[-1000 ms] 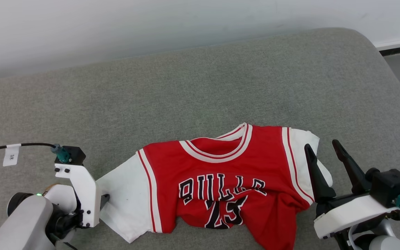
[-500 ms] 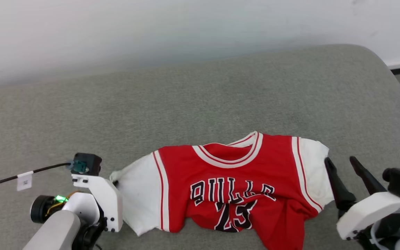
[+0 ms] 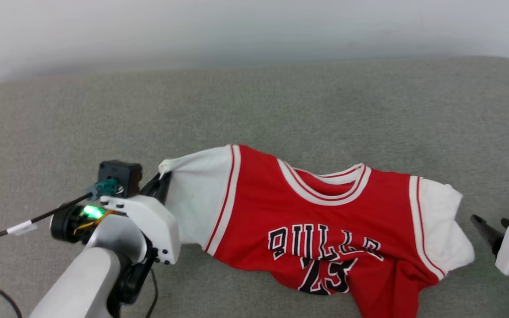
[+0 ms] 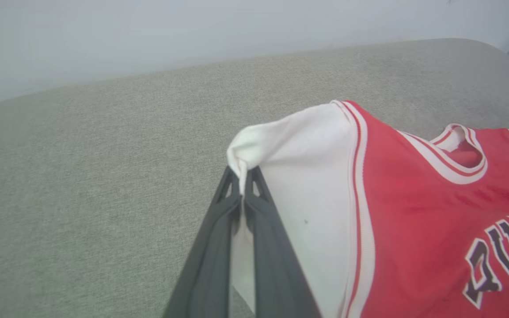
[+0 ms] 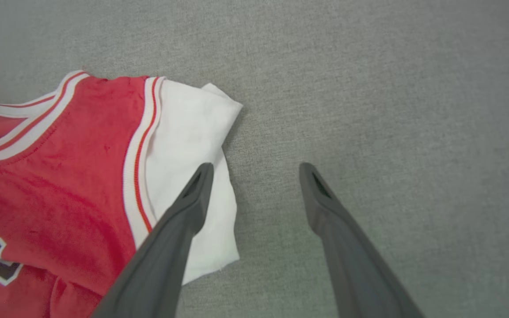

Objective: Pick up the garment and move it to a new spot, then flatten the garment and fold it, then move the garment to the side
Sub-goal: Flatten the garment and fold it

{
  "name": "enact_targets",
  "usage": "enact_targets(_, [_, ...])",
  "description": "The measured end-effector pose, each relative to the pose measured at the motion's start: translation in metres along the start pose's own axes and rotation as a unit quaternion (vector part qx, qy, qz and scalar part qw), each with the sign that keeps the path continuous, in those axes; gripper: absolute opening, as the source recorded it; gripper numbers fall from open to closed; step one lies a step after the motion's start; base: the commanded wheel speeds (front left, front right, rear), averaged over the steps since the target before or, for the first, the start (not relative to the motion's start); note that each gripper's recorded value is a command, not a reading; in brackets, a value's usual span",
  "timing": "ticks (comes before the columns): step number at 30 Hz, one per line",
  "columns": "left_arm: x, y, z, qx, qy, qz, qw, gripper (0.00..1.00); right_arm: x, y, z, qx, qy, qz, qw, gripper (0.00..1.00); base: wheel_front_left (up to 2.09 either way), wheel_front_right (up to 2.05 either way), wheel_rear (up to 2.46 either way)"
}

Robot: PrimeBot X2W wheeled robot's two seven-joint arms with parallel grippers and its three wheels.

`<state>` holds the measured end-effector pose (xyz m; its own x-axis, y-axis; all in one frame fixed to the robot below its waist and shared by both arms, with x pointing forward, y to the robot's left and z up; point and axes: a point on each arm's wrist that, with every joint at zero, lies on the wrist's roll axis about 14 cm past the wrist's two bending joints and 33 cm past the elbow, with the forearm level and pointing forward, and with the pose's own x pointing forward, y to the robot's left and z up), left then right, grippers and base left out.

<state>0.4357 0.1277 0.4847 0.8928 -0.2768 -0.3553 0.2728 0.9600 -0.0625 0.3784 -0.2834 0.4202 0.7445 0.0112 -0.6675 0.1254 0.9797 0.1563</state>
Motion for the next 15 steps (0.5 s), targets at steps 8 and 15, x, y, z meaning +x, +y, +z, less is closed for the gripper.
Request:
enact_targets(8, [0.023,-0.001,-0.003,-0.002,-0.004,-0.007,1.0,0.0,0.056,0.037,-0.022,-0.03,0.133,0.042,0.99,1.0,0.0,0.0,0.0])
enact_targets(15, [0.026,0.005,-0.011,-0.003,0.003,0.0,1.0,0.0,0.072,0.045,-0.035,-0.028,0.185,0.056,0.981,0.0,0.0,0.0,0.0])
